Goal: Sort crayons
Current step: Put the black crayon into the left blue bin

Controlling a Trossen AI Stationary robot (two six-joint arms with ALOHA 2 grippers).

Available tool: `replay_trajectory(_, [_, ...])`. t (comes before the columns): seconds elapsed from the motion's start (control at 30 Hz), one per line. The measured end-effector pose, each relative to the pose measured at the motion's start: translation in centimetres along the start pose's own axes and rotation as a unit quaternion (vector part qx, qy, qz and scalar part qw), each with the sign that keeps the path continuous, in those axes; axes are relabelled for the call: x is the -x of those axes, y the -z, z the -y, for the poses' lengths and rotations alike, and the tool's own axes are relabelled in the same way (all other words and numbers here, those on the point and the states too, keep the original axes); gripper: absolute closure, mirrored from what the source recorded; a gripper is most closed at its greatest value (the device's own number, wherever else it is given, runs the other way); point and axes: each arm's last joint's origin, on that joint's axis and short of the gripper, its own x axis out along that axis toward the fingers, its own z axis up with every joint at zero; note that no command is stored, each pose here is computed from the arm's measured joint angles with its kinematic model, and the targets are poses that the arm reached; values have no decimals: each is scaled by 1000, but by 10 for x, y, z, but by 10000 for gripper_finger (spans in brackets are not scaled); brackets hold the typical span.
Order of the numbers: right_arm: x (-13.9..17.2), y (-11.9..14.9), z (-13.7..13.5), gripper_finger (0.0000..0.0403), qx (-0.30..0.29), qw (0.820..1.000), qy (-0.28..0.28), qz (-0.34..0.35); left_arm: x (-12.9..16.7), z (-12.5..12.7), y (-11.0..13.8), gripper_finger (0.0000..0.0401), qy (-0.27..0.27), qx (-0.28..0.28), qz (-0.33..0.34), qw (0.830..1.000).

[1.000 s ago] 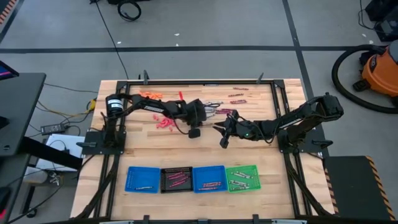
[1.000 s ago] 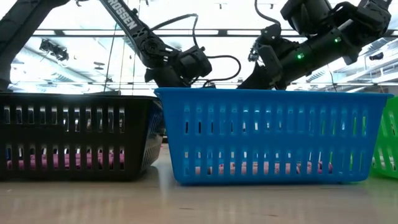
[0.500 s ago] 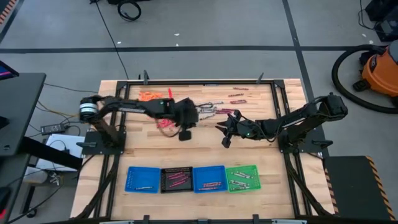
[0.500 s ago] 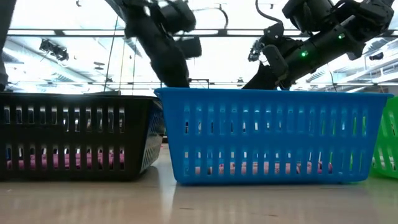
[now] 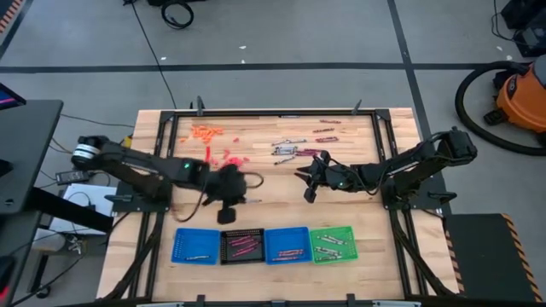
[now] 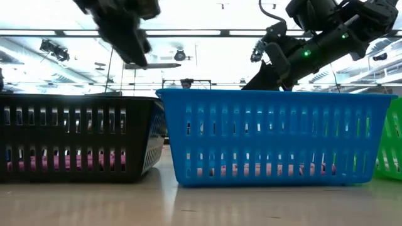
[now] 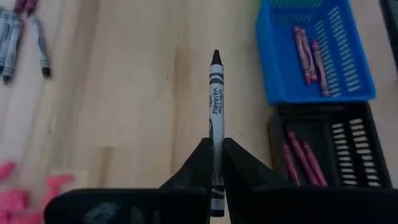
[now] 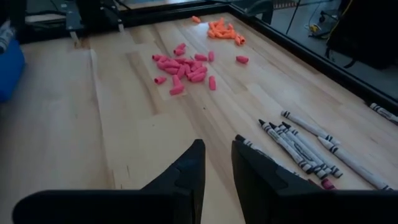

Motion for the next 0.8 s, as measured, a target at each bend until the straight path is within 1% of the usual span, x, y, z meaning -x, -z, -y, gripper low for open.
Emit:
replay_trajectory(0.1, [1,-1,-2,317,-3,1000,-5,7,9,16,16,383,-2,12,-16,1000])
replay_trajectory(0.27, [2,-2,-4,317,-4,1000,-10,11,16,39,44,383,26,36,-36,998])
replay_trajectory(0.4, [2,-2,-4,317,-3,1000,-8,12,20,55,68,383,46,38,-62,996])
replay_trajectory(0.6, [2,-3,-4,317,-3,1000,-8,15,29,71,100,383,68,39,-100,992])
replay_trajectory(0.8, [2,-1,-3,317,-1,1000,-2,10,33,76,122,383,84,60,-119,988])
